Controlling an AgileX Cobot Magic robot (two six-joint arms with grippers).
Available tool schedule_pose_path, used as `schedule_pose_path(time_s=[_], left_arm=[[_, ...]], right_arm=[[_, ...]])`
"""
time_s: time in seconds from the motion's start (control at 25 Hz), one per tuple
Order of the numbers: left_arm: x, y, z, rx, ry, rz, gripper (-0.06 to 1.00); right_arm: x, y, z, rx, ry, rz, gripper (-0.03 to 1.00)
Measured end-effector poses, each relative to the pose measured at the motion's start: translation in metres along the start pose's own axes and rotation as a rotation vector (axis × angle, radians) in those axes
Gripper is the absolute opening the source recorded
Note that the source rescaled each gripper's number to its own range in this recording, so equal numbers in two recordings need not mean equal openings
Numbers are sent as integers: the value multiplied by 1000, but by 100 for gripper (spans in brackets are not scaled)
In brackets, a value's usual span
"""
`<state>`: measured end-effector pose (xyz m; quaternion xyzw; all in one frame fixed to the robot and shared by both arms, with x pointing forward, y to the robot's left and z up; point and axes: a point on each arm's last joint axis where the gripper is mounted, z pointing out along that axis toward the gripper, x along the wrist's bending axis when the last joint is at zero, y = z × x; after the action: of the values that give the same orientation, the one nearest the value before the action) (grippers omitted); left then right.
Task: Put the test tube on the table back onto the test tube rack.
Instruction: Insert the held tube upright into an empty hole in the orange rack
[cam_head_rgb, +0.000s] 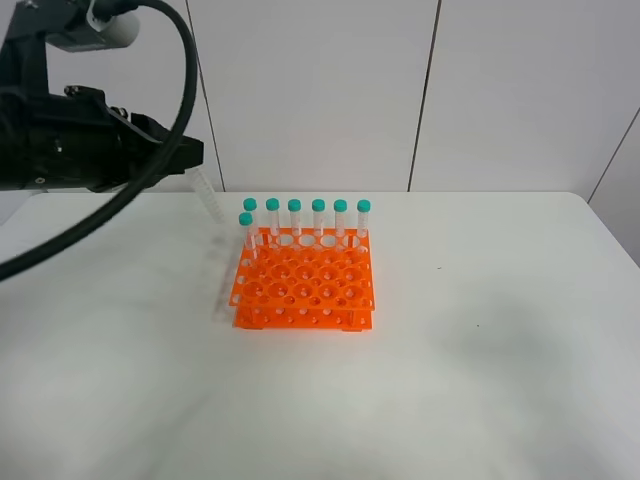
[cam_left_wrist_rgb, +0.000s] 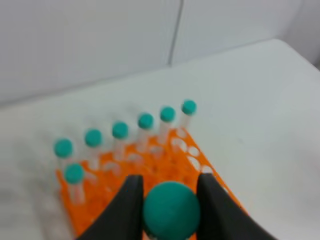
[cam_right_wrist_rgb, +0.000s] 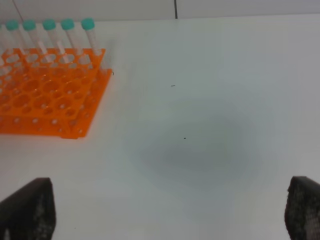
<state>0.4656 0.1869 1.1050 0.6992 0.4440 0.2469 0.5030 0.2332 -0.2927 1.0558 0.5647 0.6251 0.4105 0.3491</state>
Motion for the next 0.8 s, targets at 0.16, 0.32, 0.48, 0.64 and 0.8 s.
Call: schedule_pose_path(time_s=[0.16, 0.32, 0.48, 0.64, 0.8], left_arm=[[-23, -1, 4, -9, -36, 110, 0], [-25, -7, 29, -26, -22, 147, 0], [-23, -16, 58, -53, -7, 160, 0], [-22, -24, 77, -68, 0, 218, 0], [-21, -36, 94, -55, -3, 304, 0]], right_arm=[[0, 0, 0, 0, 0, 0, 100], [0, 0, 0, 0, 1, 0, 100], [0, 0, 0, 0, 1, 0, 100], [0, 0, 0, 0, 1, 1, 100], [0, 0, 0, 0, 1, 1, 100]])
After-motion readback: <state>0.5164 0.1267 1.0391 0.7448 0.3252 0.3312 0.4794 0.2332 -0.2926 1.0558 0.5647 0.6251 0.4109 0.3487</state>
